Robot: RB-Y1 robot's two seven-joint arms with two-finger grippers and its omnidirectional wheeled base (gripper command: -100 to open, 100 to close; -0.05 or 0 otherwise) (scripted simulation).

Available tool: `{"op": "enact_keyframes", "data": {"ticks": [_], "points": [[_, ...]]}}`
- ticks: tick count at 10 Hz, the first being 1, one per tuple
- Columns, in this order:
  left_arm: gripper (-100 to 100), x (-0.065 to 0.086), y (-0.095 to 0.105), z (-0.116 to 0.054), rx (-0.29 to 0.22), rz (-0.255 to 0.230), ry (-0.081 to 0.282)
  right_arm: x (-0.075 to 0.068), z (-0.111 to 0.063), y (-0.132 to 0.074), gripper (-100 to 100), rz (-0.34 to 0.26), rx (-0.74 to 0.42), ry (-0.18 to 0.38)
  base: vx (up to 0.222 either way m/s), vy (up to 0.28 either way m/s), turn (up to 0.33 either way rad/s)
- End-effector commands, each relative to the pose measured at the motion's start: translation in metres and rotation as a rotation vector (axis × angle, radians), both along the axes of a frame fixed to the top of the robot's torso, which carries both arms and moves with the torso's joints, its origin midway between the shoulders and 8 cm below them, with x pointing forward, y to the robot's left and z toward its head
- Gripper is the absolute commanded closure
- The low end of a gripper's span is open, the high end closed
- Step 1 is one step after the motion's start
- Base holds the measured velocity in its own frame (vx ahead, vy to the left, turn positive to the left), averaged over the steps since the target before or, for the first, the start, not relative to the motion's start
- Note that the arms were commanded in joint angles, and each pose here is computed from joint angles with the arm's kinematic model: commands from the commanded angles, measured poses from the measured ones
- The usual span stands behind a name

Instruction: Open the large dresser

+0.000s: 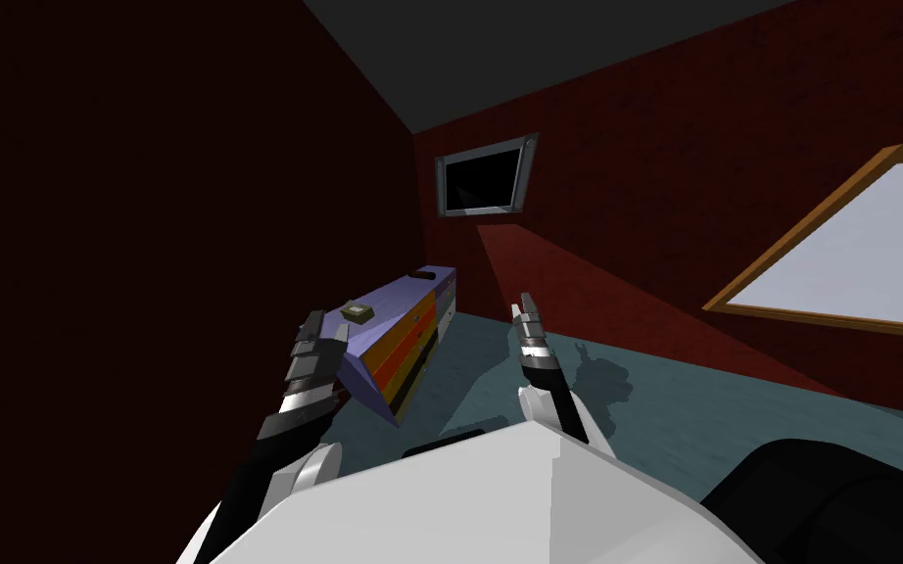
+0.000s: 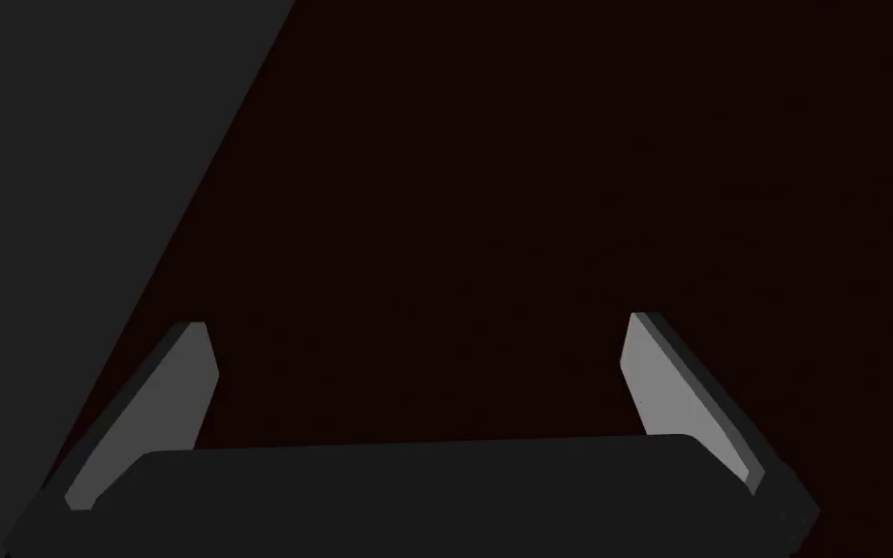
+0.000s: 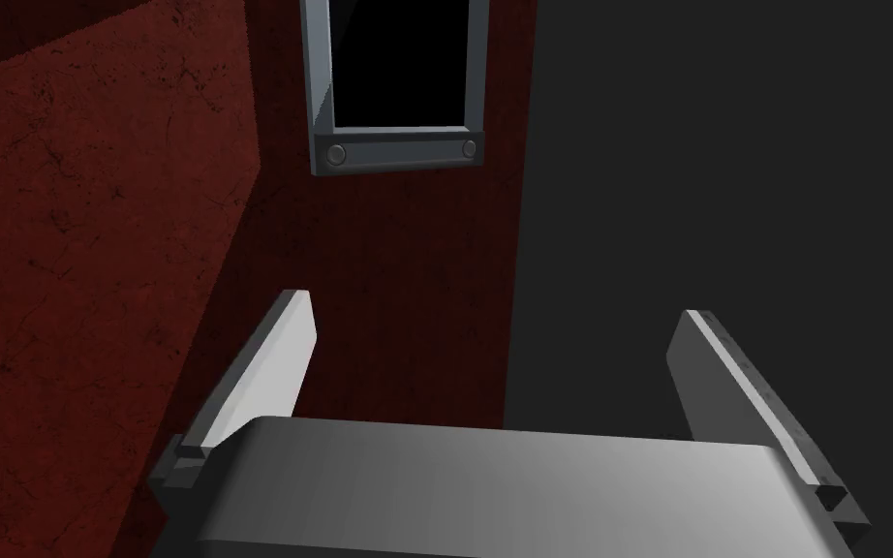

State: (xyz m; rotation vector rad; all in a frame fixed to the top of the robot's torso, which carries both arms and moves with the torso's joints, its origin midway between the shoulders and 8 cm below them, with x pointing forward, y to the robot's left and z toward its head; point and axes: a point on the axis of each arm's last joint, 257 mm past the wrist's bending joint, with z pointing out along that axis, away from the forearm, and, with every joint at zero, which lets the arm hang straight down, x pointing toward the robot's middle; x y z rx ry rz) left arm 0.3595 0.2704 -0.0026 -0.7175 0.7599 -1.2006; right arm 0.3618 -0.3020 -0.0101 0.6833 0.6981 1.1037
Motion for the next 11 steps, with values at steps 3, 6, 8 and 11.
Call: {"op": "enact_keyframes", "data": {"ticks": [3,6,8,11], "points": [[0,0.0000,0.0000,0.0001,0.000,0.000,0.000,0.0000,0.0001,0.0000,0,0.000,0.000,0.000,0.000,0.000,0.000],[0,-0.0001,0.0000,0.0001,0.000,0.000,0.000,-0.0001,0.0001,0.0000,0,0.000,0.000,0.000,0.000,0.000,0.000],[0,-0.0001,0.0000,0.0002,0.000,0.000,0.000,-0.0001,0.0002,0.0000,0,0.000,0.000,0.000,0.000,0.000,0.000],[-100,0.0030,-0.0005,-0.0075,0.038,-0.017,0.021,0.0000,-0.0001,0.0000,0,0.000,0.000,0.000,0.030,-0.016,0.023]]}}
